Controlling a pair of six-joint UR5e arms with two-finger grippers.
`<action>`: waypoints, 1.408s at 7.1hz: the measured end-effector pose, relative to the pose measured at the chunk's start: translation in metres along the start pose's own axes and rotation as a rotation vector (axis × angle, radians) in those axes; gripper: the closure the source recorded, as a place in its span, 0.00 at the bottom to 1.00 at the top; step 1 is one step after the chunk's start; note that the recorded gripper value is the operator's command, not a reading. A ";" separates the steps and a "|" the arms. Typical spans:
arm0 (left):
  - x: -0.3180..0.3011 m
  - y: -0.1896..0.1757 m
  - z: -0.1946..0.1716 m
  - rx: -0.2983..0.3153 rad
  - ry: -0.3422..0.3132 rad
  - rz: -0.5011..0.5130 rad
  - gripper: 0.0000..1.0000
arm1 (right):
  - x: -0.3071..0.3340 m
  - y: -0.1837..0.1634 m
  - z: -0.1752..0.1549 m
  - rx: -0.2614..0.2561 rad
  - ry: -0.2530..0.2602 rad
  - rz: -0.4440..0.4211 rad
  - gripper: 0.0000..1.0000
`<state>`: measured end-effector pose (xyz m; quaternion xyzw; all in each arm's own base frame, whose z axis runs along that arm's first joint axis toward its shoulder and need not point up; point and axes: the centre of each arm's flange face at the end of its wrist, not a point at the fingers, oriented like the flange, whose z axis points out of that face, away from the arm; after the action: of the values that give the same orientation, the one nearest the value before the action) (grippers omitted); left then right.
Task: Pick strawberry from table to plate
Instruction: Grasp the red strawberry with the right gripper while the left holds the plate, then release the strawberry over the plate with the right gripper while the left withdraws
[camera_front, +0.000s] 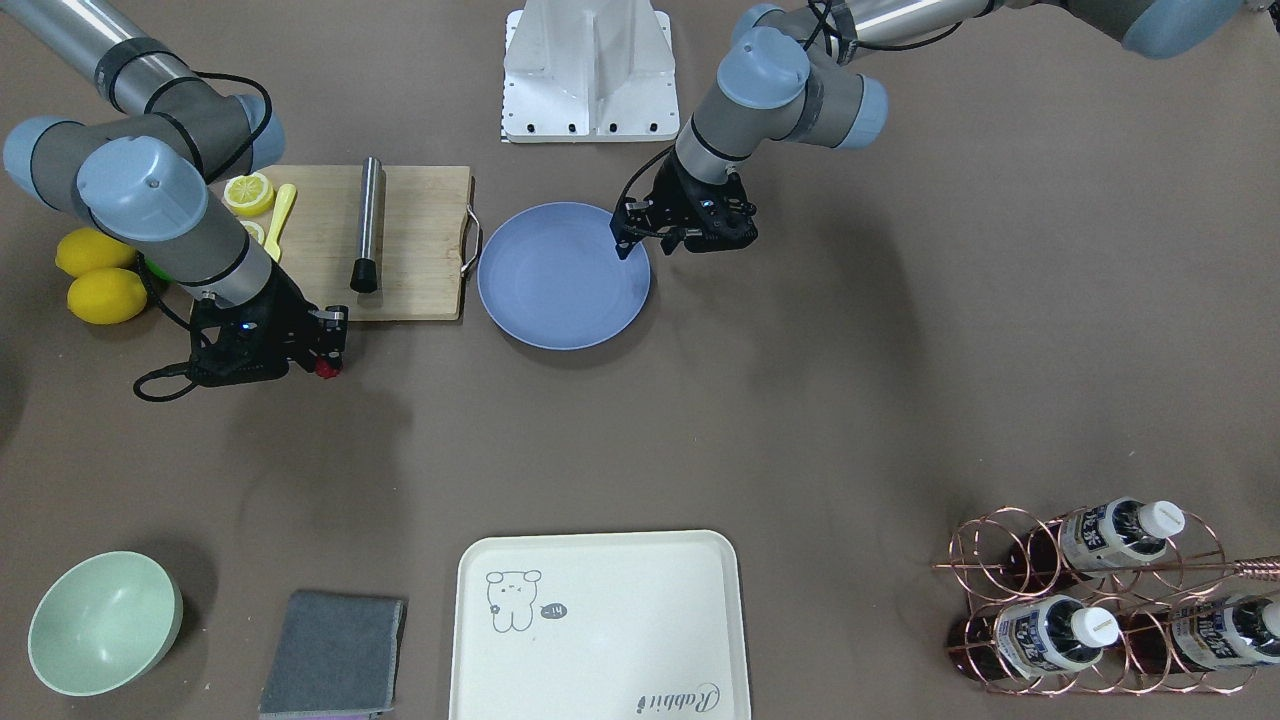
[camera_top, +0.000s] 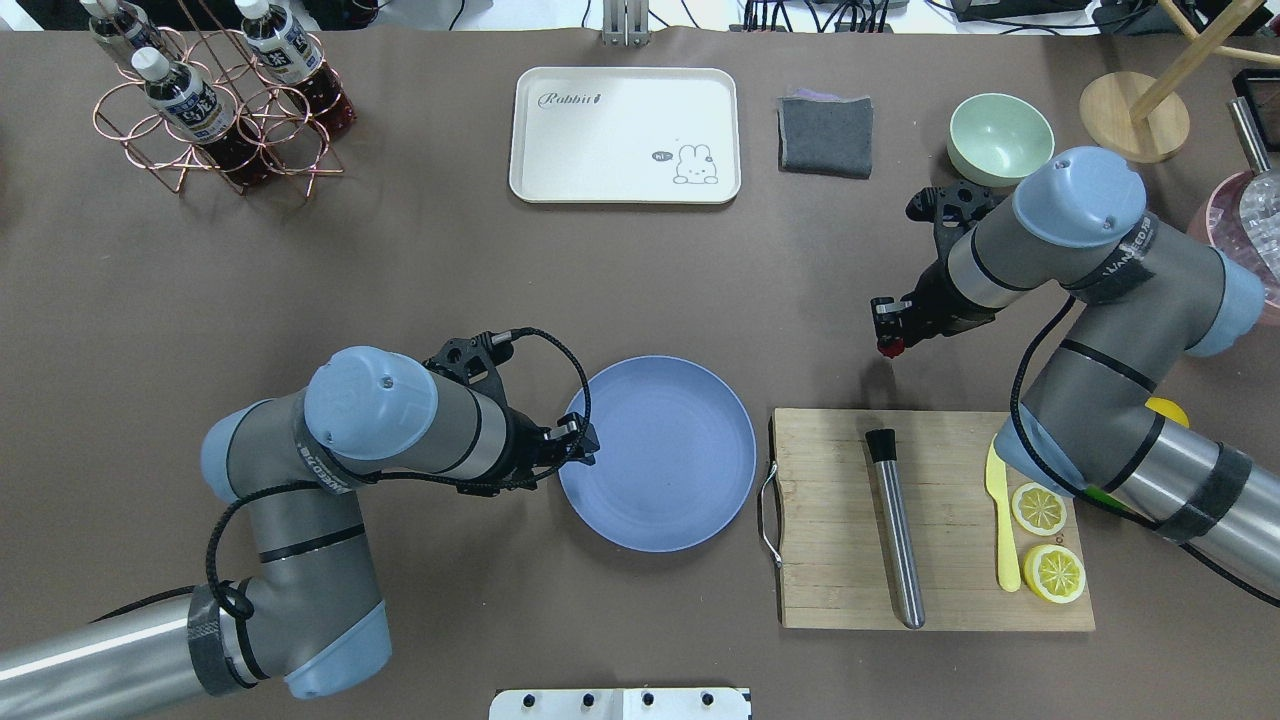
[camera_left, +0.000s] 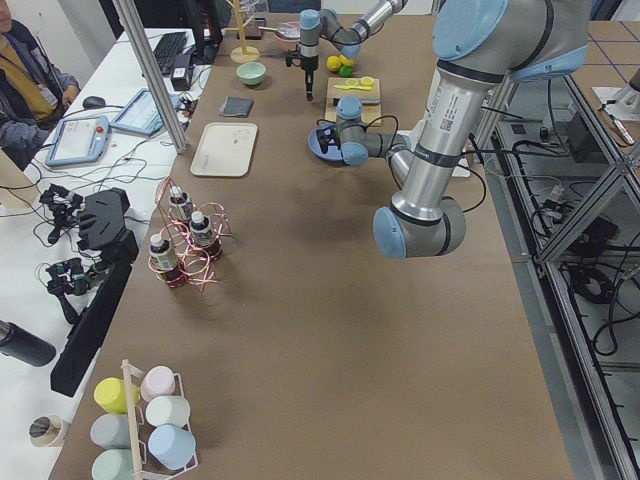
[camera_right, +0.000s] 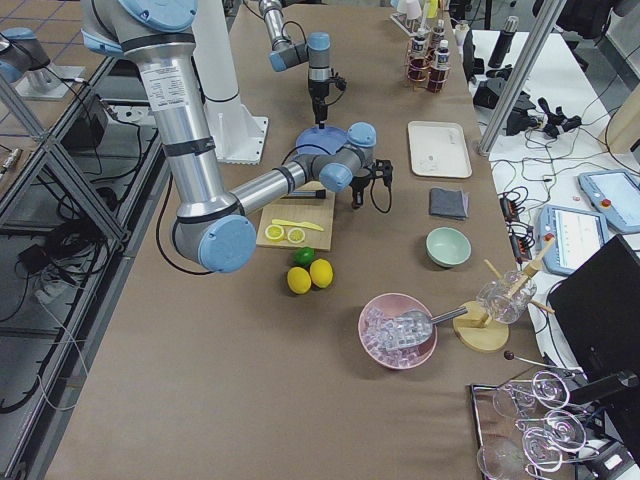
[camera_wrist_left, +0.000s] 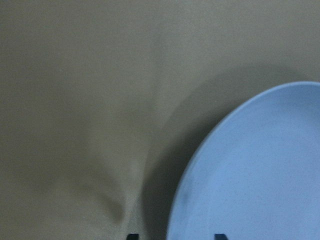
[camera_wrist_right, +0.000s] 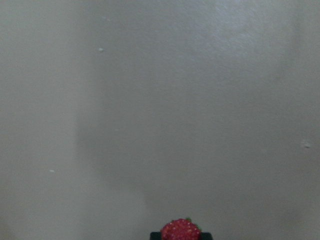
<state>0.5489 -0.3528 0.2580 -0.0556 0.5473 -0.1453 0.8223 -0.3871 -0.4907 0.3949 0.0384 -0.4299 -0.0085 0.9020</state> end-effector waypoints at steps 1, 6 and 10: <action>-0.009 -0.011 -0.018 0.015 0.010 0.003 0.03 | -0.032 0.001 -0.016 0.007 -0.029 0.026 1.00; -0.071 -0.120 -0.115 0.123 0.009 -0.005 0.03 | -0.207 0.101 0.017 -0.043 -0.093 0.094 1.00; -0.067 -0.127 -0.142 0.133 -0.004 -0.027 0.03 | -0.219 0.125 0.048 -0.040 -0.057 0.098 0.00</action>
<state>0.3721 -0.4439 0.2934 -0.0085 0.5342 -0.1921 0.8232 -0.5648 -0.3585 0.2645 -0.0009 -0.4566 0.0259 0.8893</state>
